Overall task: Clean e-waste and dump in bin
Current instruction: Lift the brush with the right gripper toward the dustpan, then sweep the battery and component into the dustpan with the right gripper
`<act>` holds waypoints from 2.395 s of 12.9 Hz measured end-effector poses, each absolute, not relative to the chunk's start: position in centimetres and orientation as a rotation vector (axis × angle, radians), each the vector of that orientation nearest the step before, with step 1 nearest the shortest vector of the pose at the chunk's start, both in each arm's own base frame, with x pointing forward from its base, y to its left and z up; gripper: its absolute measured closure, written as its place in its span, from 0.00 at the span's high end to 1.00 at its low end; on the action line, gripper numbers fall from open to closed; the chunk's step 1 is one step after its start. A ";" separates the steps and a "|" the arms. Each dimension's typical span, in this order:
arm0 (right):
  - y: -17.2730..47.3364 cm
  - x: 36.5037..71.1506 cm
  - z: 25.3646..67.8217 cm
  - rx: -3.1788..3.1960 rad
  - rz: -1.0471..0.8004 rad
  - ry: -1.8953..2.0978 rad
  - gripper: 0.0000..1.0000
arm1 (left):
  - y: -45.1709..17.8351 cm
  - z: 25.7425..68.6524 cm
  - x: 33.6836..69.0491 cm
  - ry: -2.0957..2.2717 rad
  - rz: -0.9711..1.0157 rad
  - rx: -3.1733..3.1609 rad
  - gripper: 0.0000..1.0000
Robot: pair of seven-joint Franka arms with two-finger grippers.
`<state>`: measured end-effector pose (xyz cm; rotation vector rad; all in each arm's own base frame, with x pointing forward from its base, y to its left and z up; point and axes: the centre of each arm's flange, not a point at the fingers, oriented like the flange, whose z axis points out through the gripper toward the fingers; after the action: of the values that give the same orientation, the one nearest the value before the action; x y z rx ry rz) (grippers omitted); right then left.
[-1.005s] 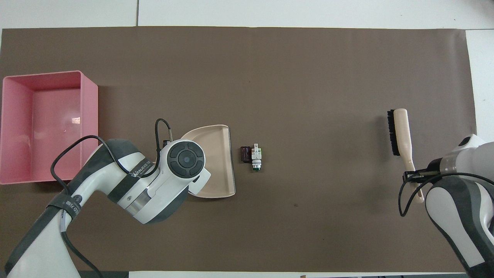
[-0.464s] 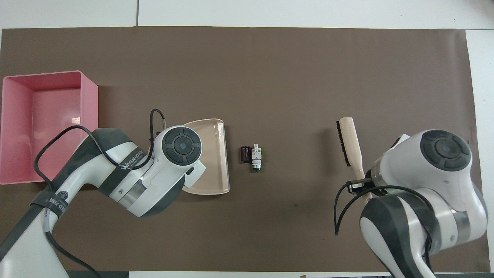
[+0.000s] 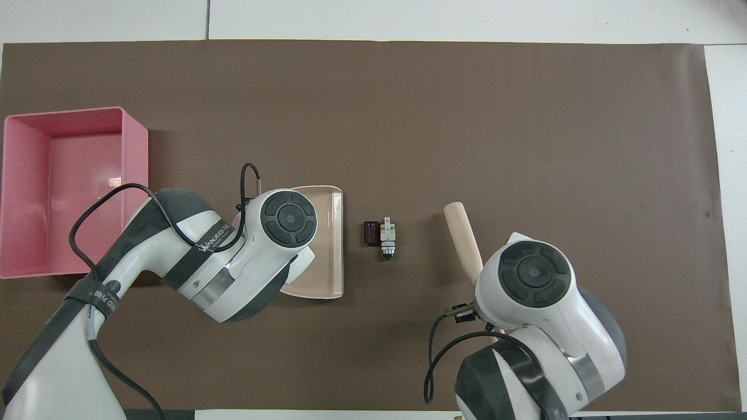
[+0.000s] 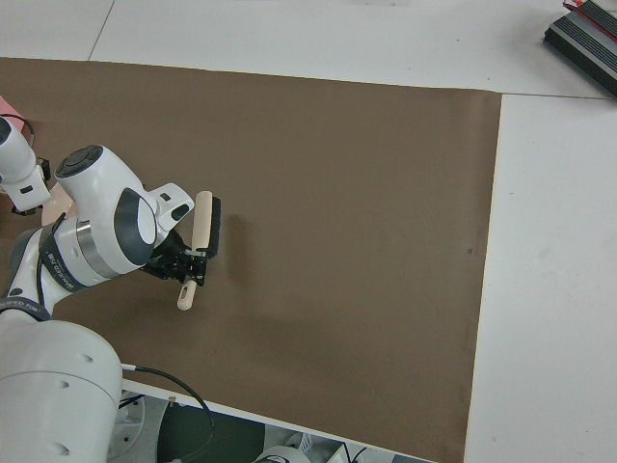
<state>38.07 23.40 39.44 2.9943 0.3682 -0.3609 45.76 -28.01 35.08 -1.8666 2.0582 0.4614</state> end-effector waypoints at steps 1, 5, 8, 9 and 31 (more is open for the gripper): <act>24.3 37.6 39.2 2.989 -0.365 0.390 0.27 | -28.2 34.9 45.8 2.063 0.458 -1.861 0.33; 26.0 37.1 39.4 3.039 -0.344 0.374 0.27 | -29.7 34.0 45.8 2.079 0.435 -1.849 0.33; 27.0 38.4 38.6 3.095 -0.230 0.224 0.27 | -30.3 33.9 45.7 2.080 0.419 -1.848 0.33; 27.3 38.7 37.8 3.099 -0.221 0.210 0.27 | -30.4 33.8 45.7 2.081 0.417 -1.847 0.33; 38.3 36.3 36.9 3.612 -0.410 0.232 0.27 | -30.1 33.2 45.7 2.050 0.399 -1.883 0.33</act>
<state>36.25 38.34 36.90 3.6124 0.2324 -0.4099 45.73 -30.14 33.22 -1.8831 2.0497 0.3994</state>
